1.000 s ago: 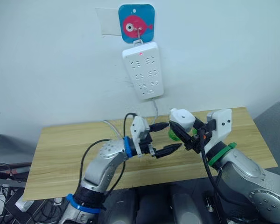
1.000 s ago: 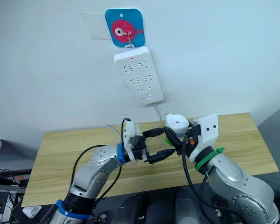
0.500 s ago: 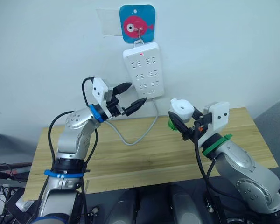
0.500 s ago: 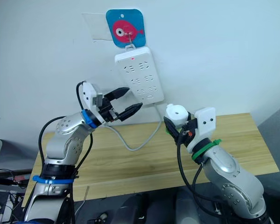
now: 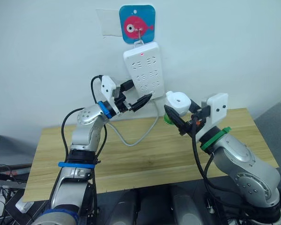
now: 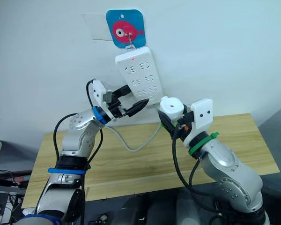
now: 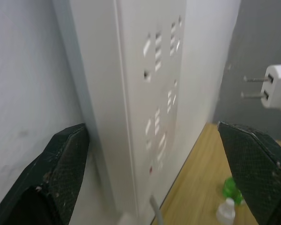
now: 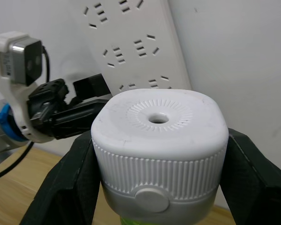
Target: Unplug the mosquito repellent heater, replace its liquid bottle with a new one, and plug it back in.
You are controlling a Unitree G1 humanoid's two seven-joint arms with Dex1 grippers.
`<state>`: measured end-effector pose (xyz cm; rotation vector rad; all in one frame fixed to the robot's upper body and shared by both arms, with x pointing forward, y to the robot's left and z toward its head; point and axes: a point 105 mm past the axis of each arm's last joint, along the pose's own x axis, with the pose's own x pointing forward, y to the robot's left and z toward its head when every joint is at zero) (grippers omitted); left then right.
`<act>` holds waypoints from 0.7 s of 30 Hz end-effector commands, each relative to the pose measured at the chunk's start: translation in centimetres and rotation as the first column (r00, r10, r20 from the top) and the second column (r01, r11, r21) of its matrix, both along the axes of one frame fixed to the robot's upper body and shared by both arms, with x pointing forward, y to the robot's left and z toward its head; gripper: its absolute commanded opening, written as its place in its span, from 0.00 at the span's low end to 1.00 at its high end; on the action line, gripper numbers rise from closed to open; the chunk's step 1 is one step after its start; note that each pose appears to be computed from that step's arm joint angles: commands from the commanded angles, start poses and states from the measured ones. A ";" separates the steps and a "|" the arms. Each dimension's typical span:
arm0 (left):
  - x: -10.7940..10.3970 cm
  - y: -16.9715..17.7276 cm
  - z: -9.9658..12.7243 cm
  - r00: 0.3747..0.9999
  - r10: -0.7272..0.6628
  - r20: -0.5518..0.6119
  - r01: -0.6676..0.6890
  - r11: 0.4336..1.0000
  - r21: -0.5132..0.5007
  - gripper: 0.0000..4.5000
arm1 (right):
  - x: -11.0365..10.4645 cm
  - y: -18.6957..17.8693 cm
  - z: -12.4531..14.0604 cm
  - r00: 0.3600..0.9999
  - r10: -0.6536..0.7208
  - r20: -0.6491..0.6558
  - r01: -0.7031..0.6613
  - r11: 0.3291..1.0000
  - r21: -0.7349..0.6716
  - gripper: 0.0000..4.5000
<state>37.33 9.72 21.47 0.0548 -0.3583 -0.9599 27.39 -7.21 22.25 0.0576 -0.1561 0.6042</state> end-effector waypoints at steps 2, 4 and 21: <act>-0.8 -0.6 1.3 0.997 -0.064 0.050 0.064 0.998 -0.005 1.00 | -0.5 0.1 2.1 0.997 0.012 0.072 -0.014 1.000 0.019 0.68; -1.0 -0.5 1.1 0.996 -0.073 0.041 0.073 0.997 -0.007 1.00 | -0.3 0.1 2.2 0.997 0.008 0.073 -0.009 1.000 0.020 0.68; -1.4 0.2 1.4 0.997 -0.078 0.007 0.078 0.997 -0.014 0.29 | 0.6 0.6 0.1 0.998 0.051 0.032 -0.051 0.999 -0.019 0.68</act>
